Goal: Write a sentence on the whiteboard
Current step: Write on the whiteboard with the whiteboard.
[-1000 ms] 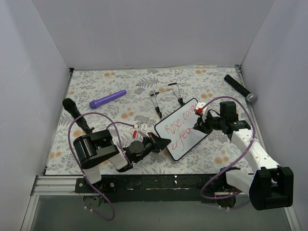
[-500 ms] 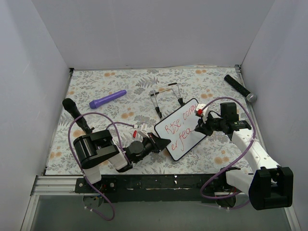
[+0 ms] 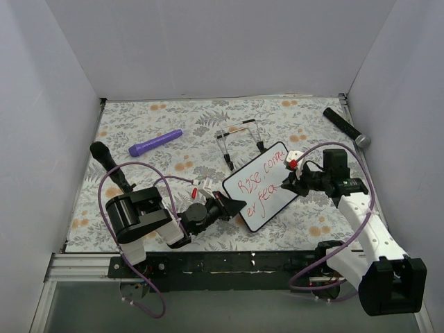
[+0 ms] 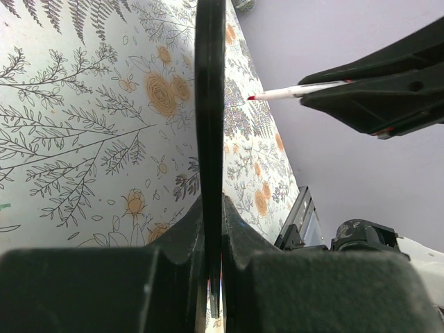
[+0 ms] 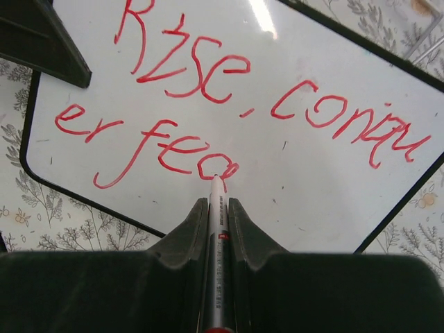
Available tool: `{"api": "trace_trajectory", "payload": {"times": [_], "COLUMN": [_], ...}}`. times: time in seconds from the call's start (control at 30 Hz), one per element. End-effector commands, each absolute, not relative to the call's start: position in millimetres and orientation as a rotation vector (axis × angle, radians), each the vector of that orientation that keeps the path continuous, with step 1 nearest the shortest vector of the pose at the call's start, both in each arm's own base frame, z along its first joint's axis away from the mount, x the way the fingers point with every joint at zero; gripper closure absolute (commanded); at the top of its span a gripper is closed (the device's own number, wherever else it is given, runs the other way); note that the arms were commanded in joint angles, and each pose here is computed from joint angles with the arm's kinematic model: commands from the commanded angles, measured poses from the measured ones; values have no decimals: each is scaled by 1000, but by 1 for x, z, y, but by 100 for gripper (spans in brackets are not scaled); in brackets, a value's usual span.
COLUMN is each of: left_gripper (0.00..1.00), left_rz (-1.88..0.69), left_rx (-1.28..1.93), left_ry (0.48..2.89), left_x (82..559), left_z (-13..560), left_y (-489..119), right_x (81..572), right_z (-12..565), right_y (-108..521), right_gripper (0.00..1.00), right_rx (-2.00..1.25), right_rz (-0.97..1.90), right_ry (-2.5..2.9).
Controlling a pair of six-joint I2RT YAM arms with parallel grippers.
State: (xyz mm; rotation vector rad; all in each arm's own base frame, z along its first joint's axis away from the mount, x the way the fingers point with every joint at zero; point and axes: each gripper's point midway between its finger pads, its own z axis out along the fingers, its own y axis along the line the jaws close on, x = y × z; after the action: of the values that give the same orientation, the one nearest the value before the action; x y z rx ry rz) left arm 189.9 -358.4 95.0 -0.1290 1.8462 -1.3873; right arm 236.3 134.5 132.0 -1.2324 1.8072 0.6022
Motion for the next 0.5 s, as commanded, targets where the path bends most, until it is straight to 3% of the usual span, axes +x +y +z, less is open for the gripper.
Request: {"api": "trace_trajectory", "payload": {"times": [0.0, 0.47], "left_gripper": [100, 100], "left_rz": [-1549, -1550], "left_rx": [-78, -56], "left_ry": [1582, 1594], "left_x": [183, 182], "left_z": [158, 157], "left_y": [-359, -364], "right_x": [237, 259], "right_z": [170, 203], "right_y": [144, 142], "right_gripper": [99, 99], "right_rx": [-1245, -1197], "right_rz": [604, 553], "right_ry": [1652, 1618]}}
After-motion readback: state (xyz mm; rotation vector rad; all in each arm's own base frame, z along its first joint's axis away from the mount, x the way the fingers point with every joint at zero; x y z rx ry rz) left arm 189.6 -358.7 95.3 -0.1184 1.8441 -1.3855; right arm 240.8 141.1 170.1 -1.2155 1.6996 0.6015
